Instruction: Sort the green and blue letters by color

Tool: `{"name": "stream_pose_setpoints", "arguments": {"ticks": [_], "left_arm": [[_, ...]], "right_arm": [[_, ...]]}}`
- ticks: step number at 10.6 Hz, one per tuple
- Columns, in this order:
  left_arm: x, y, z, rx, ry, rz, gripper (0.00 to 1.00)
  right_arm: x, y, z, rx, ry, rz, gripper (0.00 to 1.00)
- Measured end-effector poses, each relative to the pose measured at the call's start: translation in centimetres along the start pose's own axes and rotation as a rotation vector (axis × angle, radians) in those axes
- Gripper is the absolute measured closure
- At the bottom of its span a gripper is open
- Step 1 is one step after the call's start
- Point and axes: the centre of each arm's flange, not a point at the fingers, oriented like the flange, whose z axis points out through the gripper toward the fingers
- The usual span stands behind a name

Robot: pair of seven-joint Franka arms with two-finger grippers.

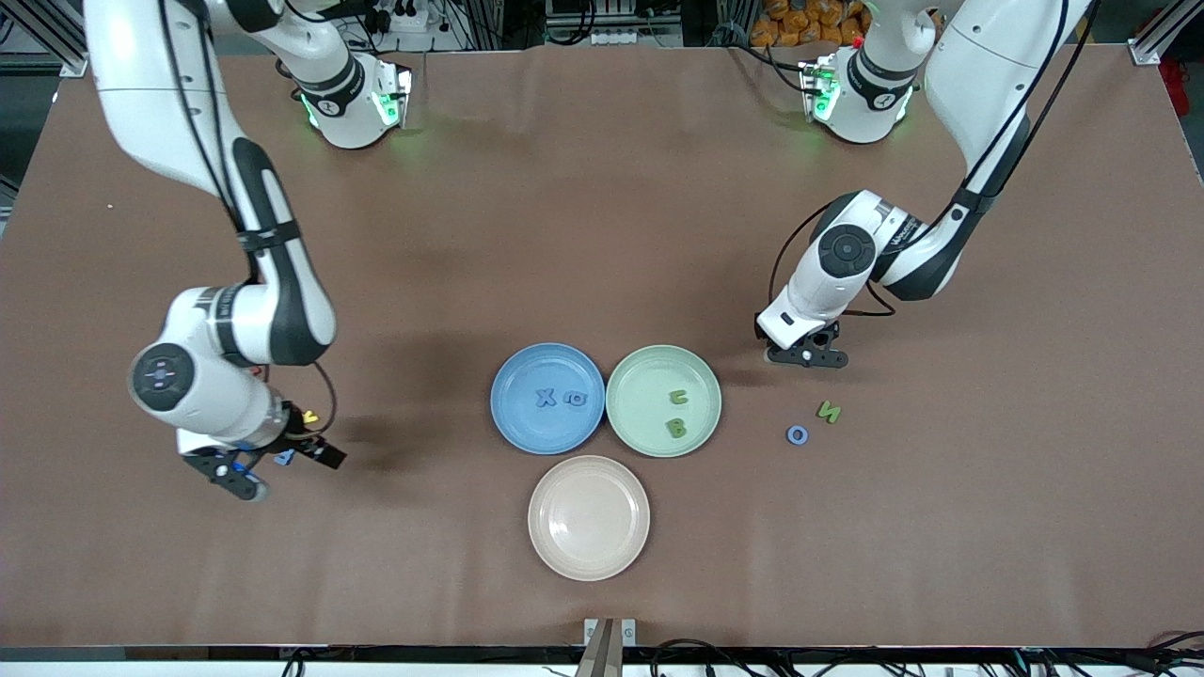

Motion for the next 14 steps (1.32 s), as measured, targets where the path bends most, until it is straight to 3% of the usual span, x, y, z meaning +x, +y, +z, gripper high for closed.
{"name": "stream_pose_setpoints", "arguments": {"ticks": [4, 6, 7, 12, 14], "left_arm": [[0.2, 0.1, 0.3, -0.006, -0.001, -0.002, 0.50], [0.3, 0.1, 0.3, -0.007, 0.001, -0.003, 0.56], [0.3, 0.1, 0.2, -0.007, 0.002, -0.004, 0.63], [2.8, 0.1, -2.0, -0.029, 0.059, -0.068, 0.64], [4.5, 1.5, -4.3, -0.093, 0.085, -0.128, 0.64]], "right_arm": [[3.5, 5.3, 2.4, -0.026, -0.023, 0.004, 0.00], [4.0, 5.6, 4.5, -0.034, -0.035, -0.031, 0.00], [4.2, 6.1, 5.2, -0.032, -0.042, -0.043, 0.00], [5.1, 6.8, 6.7, -0.009, 0.000, -0.051, 0.00], [5.4, 7.1, 7.0, -0.007, 0.010, -0.046, 0.00]]}}
